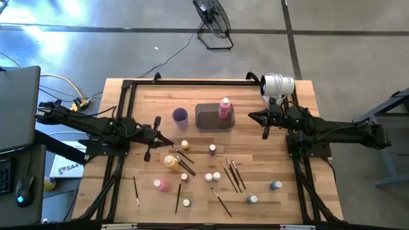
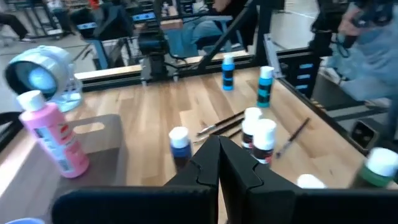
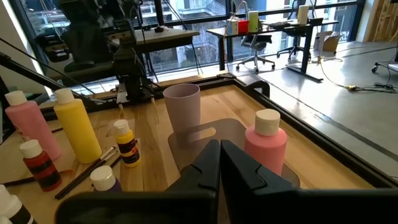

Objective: Pick & Place Paint Supplies
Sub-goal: Put the big yellow paint bottle into the gray bin

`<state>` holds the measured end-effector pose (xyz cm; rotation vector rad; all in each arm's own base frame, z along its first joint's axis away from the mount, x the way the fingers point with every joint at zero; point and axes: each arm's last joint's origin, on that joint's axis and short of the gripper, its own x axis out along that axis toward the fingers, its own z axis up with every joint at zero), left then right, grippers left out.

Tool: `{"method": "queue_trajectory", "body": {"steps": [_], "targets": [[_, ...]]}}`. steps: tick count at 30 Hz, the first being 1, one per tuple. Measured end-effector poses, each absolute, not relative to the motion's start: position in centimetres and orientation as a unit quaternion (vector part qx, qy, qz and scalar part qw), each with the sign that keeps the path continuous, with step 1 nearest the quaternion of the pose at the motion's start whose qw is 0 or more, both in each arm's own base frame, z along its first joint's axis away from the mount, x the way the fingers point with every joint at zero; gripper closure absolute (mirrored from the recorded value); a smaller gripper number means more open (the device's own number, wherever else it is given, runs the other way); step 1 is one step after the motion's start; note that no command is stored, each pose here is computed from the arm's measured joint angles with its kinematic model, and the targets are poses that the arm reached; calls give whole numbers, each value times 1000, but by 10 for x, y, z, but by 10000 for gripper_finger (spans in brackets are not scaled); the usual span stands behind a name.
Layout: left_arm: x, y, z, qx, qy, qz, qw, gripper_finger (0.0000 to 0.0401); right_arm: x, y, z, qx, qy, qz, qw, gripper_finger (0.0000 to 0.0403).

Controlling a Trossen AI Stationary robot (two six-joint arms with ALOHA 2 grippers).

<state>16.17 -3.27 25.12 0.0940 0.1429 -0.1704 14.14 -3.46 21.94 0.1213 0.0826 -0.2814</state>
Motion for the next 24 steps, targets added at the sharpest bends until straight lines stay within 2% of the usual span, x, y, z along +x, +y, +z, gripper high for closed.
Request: {"method": "queue_trajectory", "body": {"steps": [8, 13, 24], "targets": [[154, -34, 260, 54, 156, -109, 980, 401, 141, -35, 219, 59, 42, -140, 987, 398], [152, -37, 265, 66, 150, -155, 974, 401, 141, -35, 218, 59, 48, -141, 987, 398], [152, -39, 265, 70, 150, -190, 968, 393, 141, -35, 218, 59, 48, -141, 987, 398]]}}
